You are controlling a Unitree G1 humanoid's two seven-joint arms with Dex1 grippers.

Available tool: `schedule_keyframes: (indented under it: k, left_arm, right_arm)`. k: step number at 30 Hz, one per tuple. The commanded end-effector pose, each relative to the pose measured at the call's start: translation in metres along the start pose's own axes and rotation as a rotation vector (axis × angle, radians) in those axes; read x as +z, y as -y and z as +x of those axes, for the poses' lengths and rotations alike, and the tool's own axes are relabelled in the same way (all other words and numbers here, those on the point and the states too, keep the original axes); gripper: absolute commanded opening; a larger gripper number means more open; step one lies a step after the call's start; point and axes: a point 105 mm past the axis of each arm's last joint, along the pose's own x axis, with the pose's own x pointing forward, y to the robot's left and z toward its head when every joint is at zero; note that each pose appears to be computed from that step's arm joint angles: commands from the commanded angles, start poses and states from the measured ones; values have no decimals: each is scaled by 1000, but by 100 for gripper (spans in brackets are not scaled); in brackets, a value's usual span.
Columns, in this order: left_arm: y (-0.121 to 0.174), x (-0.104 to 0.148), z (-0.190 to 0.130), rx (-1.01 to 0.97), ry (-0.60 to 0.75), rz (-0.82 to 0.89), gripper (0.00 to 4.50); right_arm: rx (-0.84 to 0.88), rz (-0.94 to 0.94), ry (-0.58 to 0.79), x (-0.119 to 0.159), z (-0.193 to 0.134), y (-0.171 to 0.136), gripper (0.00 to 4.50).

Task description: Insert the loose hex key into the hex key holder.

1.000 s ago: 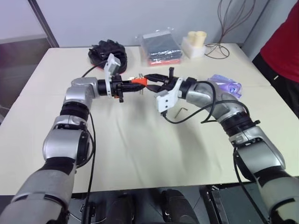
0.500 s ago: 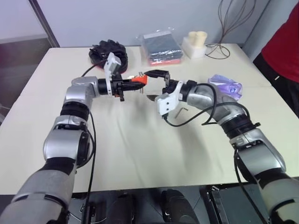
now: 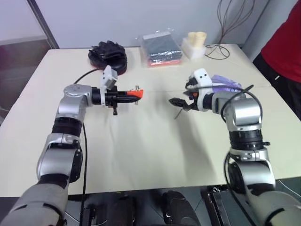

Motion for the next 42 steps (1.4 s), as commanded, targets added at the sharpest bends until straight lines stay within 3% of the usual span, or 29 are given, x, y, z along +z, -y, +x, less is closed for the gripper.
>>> schedule_keyframes:
  k: [1, 10, 21, 36, 38, 42]
  left_arm:
    - [4, 15, 3, 7, 51, 38, 0]
    - [8, 10, 14, 28, 110, 18, 0]
    - [13, 3, 18, 32, 122, 7, 0]
    - [8, 3, 15, 100, 137, 10, 0]
    - [7, 4, 14, 110, 142, 9, 0]
    - [7, 5, 11, 129, 150, 5, 0]
  right_arm:
    - [-79, 213, -46, 1, -8, -1, 445]
    - [-244, 440, -102, -11, 10, 10, 445]
    - [-356, 477, -131, -24, 11, 26, 445]
    - [-355, 485, -181, -45, 48, 20, 445]
    - [-380, 471, -203, -54, 53, 25, 360]
    - [-424, 397, -260, -77, 60, 31, 143]
